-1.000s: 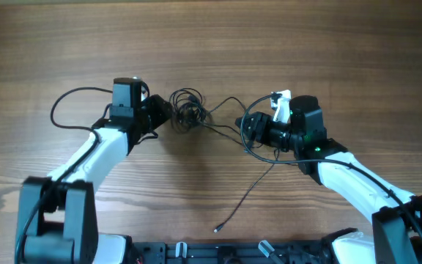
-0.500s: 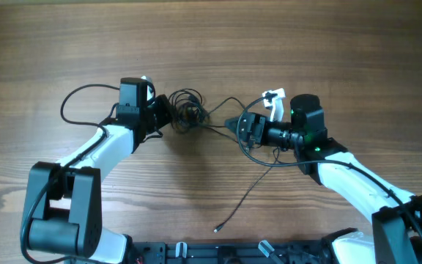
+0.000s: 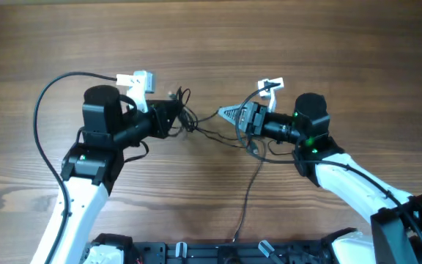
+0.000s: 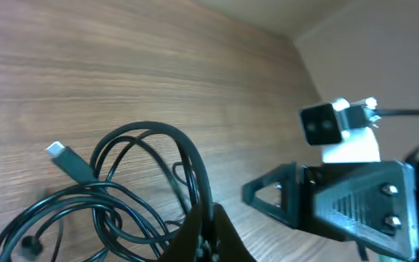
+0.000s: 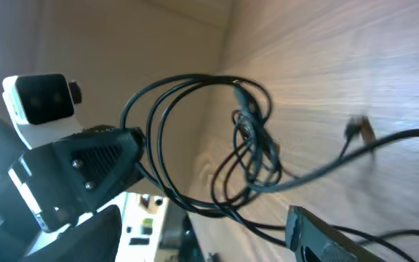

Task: Untangle cables

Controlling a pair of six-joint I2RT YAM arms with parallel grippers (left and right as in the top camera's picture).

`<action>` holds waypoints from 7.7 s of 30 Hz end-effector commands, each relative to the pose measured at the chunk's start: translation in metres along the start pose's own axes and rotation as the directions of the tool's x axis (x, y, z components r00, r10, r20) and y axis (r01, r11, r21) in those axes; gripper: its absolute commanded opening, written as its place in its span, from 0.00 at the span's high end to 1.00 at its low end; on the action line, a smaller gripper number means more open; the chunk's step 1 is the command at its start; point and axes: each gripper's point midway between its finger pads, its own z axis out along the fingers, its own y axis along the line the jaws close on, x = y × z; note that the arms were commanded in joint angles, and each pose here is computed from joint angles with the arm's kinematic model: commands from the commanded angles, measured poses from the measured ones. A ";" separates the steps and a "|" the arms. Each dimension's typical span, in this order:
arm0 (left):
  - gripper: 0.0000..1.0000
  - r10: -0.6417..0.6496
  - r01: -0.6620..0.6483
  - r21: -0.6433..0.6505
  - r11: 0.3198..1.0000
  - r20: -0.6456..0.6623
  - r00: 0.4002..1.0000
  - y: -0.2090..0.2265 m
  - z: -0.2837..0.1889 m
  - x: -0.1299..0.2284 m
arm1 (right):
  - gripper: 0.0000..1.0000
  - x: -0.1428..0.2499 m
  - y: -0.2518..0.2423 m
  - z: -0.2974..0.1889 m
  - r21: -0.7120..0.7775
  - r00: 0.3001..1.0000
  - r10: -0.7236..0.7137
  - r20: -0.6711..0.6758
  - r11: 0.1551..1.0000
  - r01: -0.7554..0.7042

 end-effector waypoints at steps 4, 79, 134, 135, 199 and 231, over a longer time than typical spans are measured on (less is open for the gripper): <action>0.96 0.030 -0.027 0.098 0.995 -0.025 0.999 -0.019 -0.004 0.005 | 0.27 0.027 0.021 0.028 -0.028 0.958 -0.285 -0.015 0.958 0.285; 0.73 0.138 -0.357 -0.360 0.862 -0.510 0.849 0.091 0.112 0.157 | 0.00 -0.015 -0.098 -0.178 0.533 0.974 -0.012 0.227 0.838 -0.114; 0.96 0.344 -0.535 0.505 0.677 0.426 0.837 -0.170 -0.067 -0.052 | 0.15 -0.038 -0.041 -0.113 0.370 0.982 -0.187 -0.003 0.912 0.174; 0.96 0.337 -0.532 0.505 0.680 0.429 0.838 -0.170 -0.069 -0.054 | 0.13 -0.036 -0.036 -0.106 0.338 0.976 -0.218 -0.017 0.917 0.211; 0.32 0.515 -0.492 -0.295 0.819 0.001 0.857 0.097 0.178 0.024 | 0.00 -0.054 -0.074 -0.233 0.736 0.935 -0.193 0.298 0.670 -0.096; 0.96 0.364 -0.370 -0.040 0.928 0.304 0.880 -0.064 0.019 -0.066 | 0.66 -0.035 -0.116 -0.089 0.638 0.972 -0.225 -0.065 0.740 0.214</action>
